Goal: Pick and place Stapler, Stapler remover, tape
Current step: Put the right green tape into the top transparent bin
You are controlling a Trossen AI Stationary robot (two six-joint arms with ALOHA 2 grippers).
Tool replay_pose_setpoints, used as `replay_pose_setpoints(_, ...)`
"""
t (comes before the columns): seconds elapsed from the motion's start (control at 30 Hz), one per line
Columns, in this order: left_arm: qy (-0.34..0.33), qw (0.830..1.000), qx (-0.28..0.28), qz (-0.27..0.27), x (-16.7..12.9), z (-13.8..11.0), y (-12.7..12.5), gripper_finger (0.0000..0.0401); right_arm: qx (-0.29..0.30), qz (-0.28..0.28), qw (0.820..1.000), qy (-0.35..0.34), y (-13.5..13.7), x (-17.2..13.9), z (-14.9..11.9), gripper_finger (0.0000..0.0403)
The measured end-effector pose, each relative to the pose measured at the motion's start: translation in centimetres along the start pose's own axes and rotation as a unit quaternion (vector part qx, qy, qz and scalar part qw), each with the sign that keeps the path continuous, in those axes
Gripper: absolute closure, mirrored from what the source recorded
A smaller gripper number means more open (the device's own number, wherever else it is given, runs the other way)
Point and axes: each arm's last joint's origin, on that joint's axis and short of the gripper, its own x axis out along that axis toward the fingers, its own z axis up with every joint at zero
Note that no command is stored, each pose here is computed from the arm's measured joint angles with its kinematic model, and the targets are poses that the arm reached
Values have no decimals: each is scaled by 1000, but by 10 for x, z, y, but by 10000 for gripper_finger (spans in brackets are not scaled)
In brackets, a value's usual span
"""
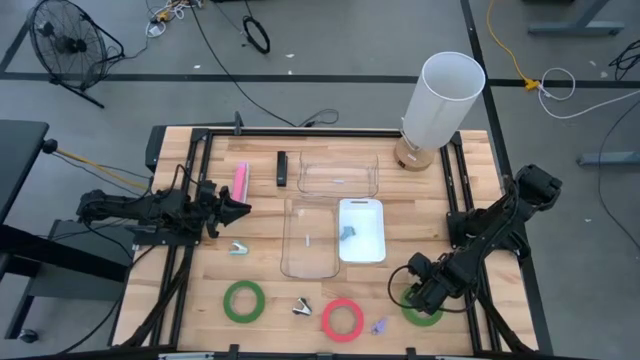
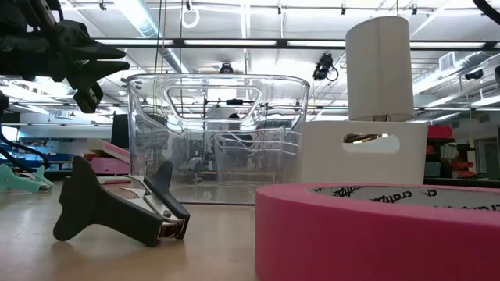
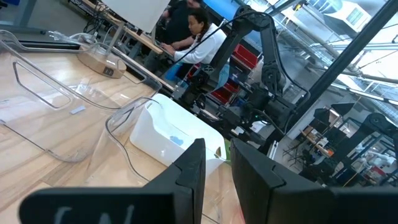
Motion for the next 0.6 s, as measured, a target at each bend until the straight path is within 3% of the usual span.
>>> replay_pose_setpoints(0.27, 0, 1000, 0, 0, 0, 0, 0, 323, 30, 16, 999, -18, -5, 11, 2, 179)
replay_pose_setpoints(0.47, 0, 1000, 1, 0, 0, 0, 0, 323, -30, 17, 999, -25, -6, 12, 3, 179)
replay_pose_setpoints(0.6, 0, 1000, 1, 0, 0, 0, 0, 323, -6, 15, 999, -29, -6, 12, 6, 185)
